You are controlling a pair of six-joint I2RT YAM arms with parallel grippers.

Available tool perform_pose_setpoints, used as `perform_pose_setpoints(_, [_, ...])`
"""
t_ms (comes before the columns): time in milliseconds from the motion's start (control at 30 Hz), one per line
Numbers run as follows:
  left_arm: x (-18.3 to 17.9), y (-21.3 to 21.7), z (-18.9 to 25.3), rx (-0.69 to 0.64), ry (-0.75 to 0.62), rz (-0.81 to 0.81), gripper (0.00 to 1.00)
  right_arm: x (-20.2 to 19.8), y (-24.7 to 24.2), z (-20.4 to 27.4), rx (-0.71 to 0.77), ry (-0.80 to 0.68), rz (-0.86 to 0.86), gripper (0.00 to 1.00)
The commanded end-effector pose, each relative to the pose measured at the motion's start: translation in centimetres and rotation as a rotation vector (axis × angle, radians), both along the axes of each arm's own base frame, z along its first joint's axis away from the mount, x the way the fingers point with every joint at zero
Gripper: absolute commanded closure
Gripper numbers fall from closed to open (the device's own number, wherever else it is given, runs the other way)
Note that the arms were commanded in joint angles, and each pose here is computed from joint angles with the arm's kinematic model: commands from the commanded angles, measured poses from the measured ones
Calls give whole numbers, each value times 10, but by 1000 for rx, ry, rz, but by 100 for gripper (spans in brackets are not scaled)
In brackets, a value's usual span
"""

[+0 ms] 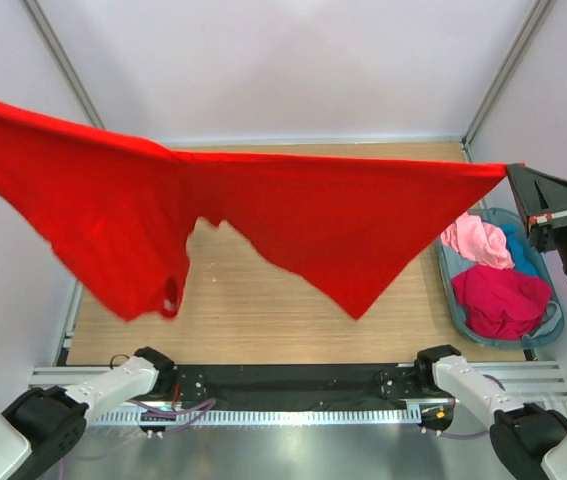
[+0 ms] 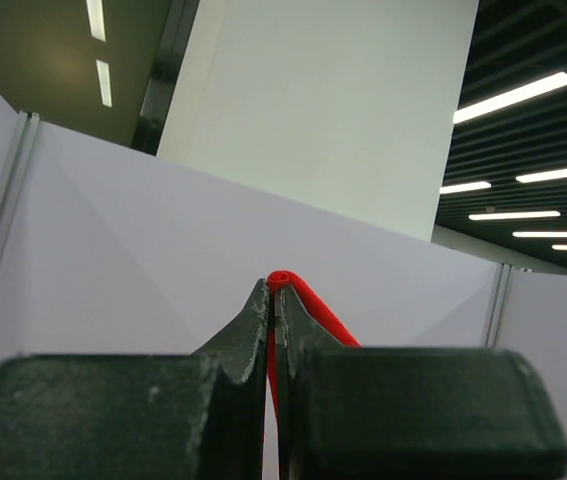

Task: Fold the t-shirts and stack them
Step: Flatten the tshirt out

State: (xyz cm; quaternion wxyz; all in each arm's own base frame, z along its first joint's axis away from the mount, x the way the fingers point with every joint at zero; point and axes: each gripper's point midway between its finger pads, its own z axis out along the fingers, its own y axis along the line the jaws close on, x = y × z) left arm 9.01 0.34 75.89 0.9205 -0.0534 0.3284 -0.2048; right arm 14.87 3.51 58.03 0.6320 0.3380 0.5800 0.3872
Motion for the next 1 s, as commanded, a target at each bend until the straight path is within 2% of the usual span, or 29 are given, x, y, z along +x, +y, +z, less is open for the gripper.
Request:
perform_pose_setpoints(0, [20,-5,-5,54,46,57,100,17,-4,-7,62,55,-42,99])
perform_pose_setpoints(100, [53,-26,-19,151,107,81,100,39,-3,-5,53,62,-64,99])
perform_pose_setpoints(233, [124,-57,-58,279,246,143,100,92,-7,-16,48,98,-141,99])
perform_pose_setpoints(300, [176,-76,-96,358,346,193,100,128,-2,-26,42,117,-157,99])
perform_pose_setpoints(333, [194,-75,-103,358,358,244,100,156,3,-41,25,160,-159,99])
perform_pose_setpoints(367, [231,-74,-130,392,426,285,100,191,10,-62,-7,198,-160,99])
perform_pose_setpoints(400, [249,-88,-145,408,447,240,100,197,9,-64,-5,192,-170,99])
perform_pose_setpoints(433, [266,-81,-149,365,442,233,100,222,13,-86,-30,241,-176,99])
perform_pose_setpoints(500, [323,-83,-202,370,554,211,100,256,15,-111,-56,246,-201,99])
perform_pose_setpoints(567, [360,-72,-235,365,611,220,100,293,18,-148,-94,287,-222,99])
perform_pose_setpoints(600, [392,-75,-275,392,685,214,100,306,16,-162,-108,301,-238,99])
perform_pose_setpoints(633, [410,-69,-285,390,680,225,100,317,16,-175,-111,313,-253,99])
perform_pose_setpoints(667, [425,-75,-300,418,688,187,100,337,15,-212,-104,356,-275,99])
perform_pose_setpoints(700, [453,-77,-329,437,720,170,100,346,11,-229,-88,369,-302,99])
perform_pose_setpoints(767, [478,-78,-351,473,735,117,100,375,8,-284,-21,408,-320,99])
perform_pose_setpoints(800, [490,-81,-350,486,720,94,100,386,9,-298,-15,417,-306,99])
perform_pose_setpoints(867, [518,-78,-382,508,745,73,100,416,12,-333,-32,446,-260,99])
perform_pose_setpoints(900, [525,-78,-384,505,731,61,100,428,13,-342,-48,442,-228,99])
perform_pose_setpoints(933, [539,-78,-395,509,739,55,100,446,27,-320,-41,356,-132,99])
perform_pose_setpoints(967, [544,-75,-400,508,744,58,100,455,30,-321,-56,350,-100,99])
